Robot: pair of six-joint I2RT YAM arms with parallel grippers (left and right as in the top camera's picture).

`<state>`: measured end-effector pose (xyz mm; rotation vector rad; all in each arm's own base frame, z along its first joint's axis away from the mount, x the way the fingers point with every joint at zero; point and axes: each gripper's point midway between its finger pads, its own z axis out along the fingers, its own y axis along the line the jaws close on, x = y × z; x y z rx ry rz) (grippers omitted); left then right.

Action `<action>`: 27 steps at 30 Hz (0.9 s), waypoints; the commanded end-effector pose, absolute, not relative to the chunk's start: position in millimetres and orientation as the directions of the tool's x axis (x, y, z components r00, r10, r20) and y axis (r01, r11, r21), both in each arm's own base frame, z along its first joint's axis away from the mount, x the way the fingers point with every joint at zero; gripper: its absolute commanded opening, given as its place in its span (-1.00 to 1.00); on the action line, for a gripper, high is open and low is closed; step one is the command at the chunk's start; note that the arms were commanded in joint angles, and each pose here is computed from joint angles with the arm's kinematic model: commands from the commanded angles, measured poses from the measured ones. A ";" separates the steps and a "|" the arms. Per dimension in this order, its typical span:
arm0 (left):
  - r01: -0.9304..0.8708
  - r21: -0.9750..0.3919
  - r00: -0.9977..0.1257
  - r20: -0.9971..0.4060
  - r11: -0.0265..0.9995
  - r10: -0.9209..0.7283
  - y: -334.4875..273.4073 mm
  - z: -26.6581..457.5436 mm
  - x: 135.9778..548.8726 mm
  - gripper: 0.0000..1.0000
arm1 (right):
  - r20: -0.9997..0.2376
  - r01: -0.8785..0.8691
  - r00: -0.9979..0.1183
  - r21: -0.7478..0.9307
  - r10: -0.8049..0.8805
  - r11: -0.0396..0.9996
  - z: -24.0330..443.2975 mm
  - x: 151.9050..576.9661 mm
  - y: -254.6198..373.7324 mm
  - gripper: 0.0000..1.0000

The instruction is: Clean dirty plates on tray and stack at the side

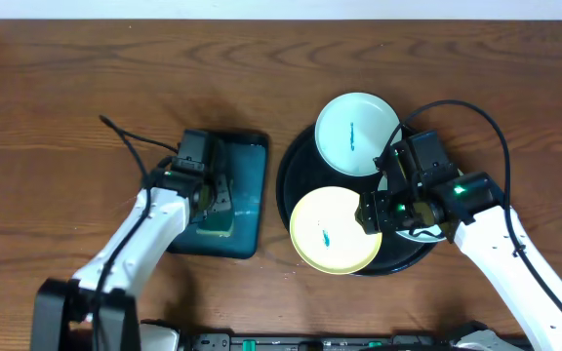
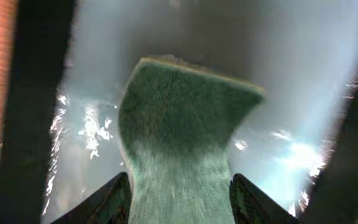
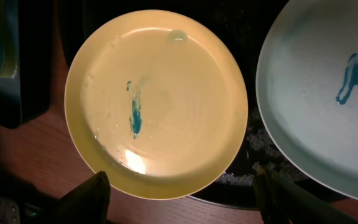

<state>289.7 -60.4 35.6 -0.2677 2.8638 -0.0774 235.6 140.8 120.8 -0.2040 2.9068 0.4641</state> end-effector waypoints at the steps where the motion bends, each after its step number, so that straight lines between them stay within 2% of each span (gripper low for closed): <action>1: -0.168 -0.032 -0.971 -0.164 0.985 -0.171 -57.0 -4.4 280.1 -0.06 | -0.198 -0.157 -0.975 0.302 -0.099 0.940 120.1 232.8 143.3 0.47; 3: -0.169 -0.025 -0.977 -0.130 0.985 -0.171 -57.6 -18.3 278.2 -0.51 | -0.193 -0.155 -0.976 0.301 -0.099 0.941 119.8 231.7 142.9 0.47; 4: -0.168 -0.030 -0.979 -0.115 0.985 -0.170 -59.0 -21.4 276.1 -0.82 | -0.190 -0.154 -0.977 0.300 -0.099 0.941 119.5 230.8 142.5 0.48; 10: -0.166 -0.047 -0.977 -0.131 0.985 -0.170 -61.4 6.7 279.0 -0.85 | -0.120 -0.079 -0.992 0.294 -0.045 0.952 92.7 216.5 136.2 0.47; 16: -0.149 -0.124 -0.951 -0.255 0.981 -0.177 -66.6 77.4 283.1 -0.85 | -0.111 -0.066 -0.993 0.329 -0.031 0.942 48.6 204.8 137.6 0.16; 19: -0.125 -0.190 -0.939 -0.295 0.974 -0.178 -73.7 101.5 276.0 -0.85 | -0.132 -0.040 -0.991 0.294 -0.001 0.955 29.5 206.7 129.5 0.12; 24: -0.114 -0.214 -0.925 -0.333 0.970 -0.182 -73.0 122.1 265.0 -0.85 | -0.143 0.016 -0.988 0.244 0.053 0.970 4.2 218.4 122.6 0.02; 26: -0.102 -0.251 -0.930 -0.320 0.963 -0.182 -79.2 125.0 260.8 -0.85 | -0.135 0.004 -0.990 0.242 0.038 0.970 -3.9 221.3 124.3 -0.10; 27: -0.093 -0.274 -0.933 -0.311 0.957 -0.180 -83.8 125.8 259.6 -0.85 | -0.129 -0.009 -0.991 0.245 0.023 0.970 -5.7 221.9 125.8 -0.37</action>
